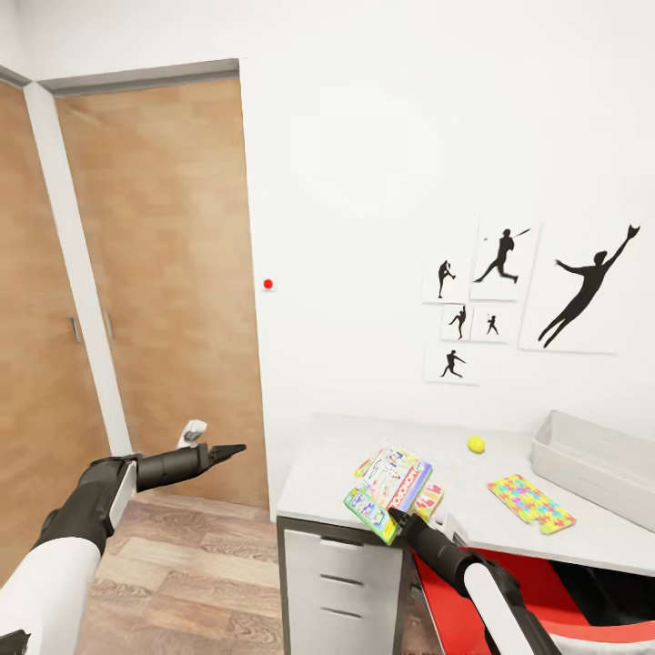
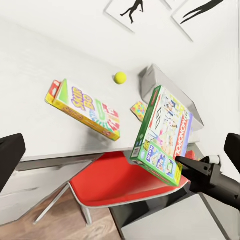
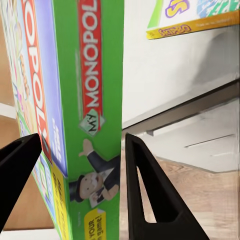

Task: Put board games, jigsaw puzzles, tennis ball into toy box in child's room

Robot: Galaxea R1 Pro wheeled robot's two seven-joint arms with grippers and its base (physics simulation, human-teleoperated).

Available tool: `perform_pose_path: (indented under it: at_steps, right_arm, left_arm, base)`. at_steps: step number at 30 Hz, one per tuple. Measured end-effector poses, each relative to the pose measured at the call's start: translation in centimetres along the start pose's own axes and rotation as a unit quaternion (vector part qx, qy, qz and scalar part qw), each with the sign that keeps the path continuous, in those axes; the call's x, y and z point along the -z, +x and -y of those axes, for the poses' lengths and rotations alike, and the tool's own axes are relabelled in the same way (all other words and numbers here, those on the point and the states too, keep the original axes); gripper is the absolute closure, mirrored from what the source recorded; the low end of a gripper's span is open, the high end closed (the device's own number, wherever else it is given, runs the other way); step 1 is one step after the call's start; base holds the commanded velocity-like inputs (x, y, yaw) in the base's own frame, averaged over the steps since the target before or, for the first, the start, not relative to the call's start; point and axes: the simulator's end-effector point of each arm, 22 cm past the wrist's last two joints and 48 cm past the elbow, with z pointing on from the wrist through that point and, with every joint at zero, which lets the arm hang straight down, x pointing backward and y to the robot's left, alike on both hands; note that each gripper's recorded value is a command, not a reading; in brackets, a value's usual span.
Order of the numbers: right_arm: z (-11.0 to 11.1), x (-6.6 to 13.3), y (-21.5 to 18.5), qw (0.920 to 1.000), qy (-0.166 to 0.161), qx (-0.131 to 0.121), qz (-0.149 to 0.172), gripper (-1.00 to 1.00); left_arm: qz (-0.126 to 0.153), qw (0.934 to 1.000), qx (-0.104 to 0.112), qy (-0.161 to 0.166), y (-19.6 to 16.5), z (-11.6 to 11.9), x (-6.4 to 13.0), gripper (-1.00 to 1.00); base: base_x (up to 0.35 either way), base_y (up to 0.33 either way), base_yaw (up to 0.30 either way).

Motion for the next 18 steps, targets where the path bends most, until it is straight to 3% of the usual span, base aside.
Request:
perform_pose_path:
  at_steps: [18]
  right_arm:
    - [-0.47,0.27,-0.33,1.0000,-0.004,0.002,0.004,1.00]
  left_arm:
    - [0.005,1.0000,-0.005,0.005,-0.50,0.73,0.31,-1.00]
  base:
    - [0.000,0.000,-0.248]
